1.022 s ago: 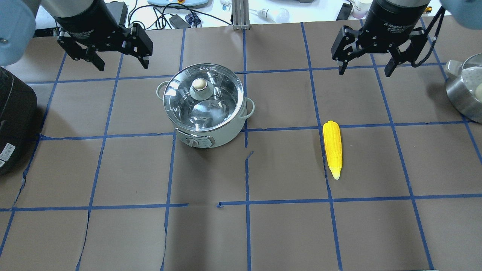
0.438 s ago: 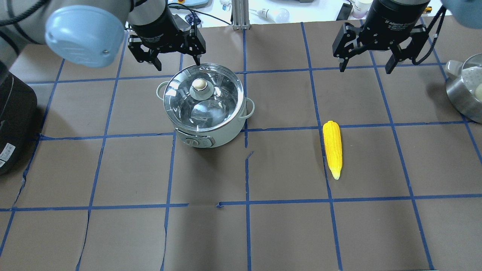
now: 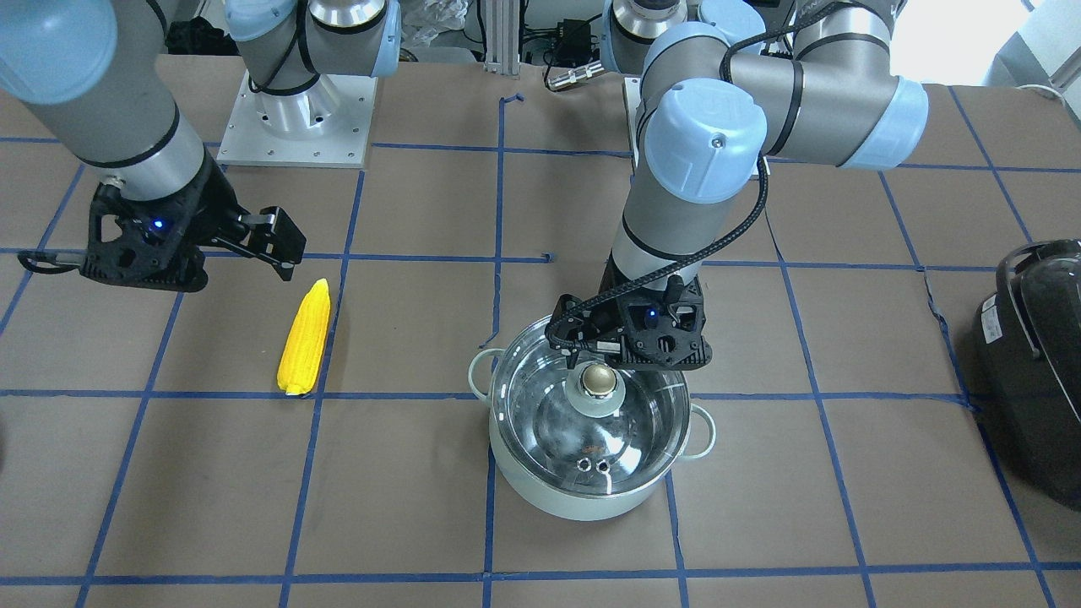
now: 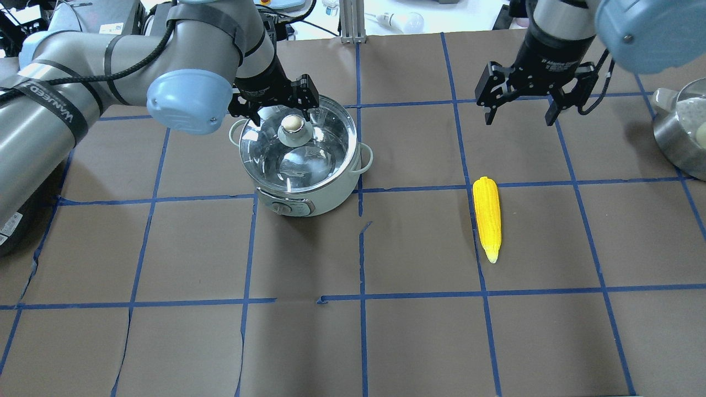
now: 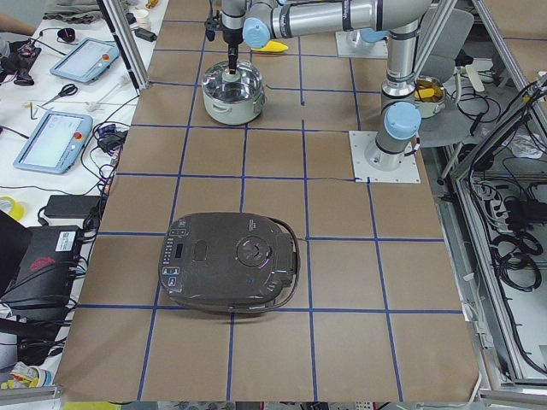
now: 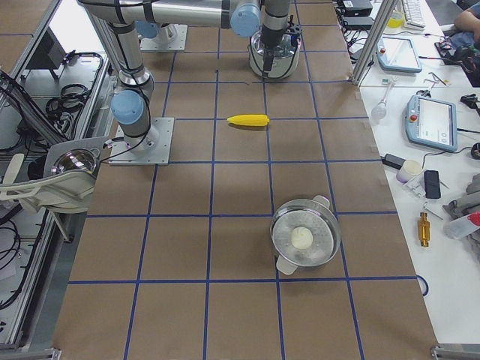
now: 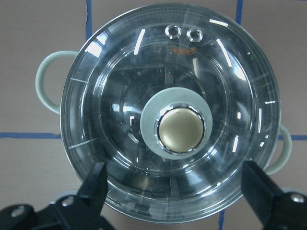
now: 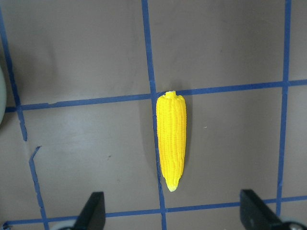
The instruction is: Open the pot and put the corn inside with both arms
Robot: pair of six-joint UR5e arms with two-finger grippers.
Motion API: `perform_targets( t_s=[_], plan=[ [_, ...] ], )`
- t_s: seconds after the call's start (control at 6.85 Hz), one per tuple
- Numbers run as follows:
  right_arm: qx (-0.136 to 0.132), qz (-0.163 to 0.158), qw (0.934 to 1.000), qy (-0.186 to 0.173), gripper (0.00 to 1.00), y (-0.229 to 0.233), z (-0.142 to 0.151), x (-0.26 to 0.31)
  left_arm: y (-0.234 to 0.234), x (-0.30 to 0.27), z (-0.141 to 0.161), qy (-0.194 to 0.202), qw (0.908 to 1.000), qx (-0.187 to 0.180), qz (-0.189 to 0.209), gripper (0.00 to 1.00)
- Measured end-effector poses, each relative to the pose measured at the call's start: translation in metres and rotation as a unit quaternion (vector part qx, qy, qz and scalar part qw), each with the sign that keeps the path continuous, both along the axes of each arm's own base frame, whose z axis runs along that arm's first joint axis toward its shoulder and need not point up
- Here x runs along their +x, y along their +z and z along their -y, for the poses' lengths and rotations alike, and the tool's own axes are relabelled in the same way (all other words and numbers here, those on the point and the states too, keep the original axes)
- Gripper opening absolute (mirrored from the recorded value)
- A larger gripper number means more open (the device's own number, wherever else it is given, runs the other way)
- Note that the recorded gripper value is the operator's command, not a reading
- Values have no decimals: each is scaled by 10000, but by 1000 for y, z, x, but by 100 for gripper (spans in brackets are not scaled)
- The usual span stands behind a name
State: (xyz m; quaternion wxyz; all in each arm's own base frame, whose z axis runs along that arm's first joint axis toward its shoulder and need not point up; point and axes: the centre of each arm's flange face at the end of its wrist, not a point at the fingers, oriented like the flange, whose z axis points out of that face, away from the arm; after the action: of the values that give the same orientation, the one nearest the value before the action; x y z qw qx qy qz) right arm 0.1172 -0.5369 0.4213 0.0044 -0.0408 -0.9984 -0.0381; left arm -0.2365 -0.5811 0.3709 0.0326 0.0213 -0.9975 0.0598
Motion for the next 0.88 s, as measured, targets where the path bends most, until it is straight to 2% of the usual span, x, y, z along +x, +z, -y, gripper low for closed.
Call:
perform_targets(
  t_s=[0.29,0.44,0.73,0.88],
  plan=[
    [-193,-5,9998,-28,100,-87,-14,1,-14,-2,6,6,10000,1,-7,100],
    [-273,19,9996,-15,100,-125,-25,2,-20,-3,8,-19,10000,11,-7,94],
    [-256,28,9997,8,100,-170,-31,1,-27,-5,12,-64,10000,10,-16,76],
    [-238,-8,9997,-13,100,-184,-29,-2,-31,-6,13,-86,10000,16,-13,61]
  ],
)
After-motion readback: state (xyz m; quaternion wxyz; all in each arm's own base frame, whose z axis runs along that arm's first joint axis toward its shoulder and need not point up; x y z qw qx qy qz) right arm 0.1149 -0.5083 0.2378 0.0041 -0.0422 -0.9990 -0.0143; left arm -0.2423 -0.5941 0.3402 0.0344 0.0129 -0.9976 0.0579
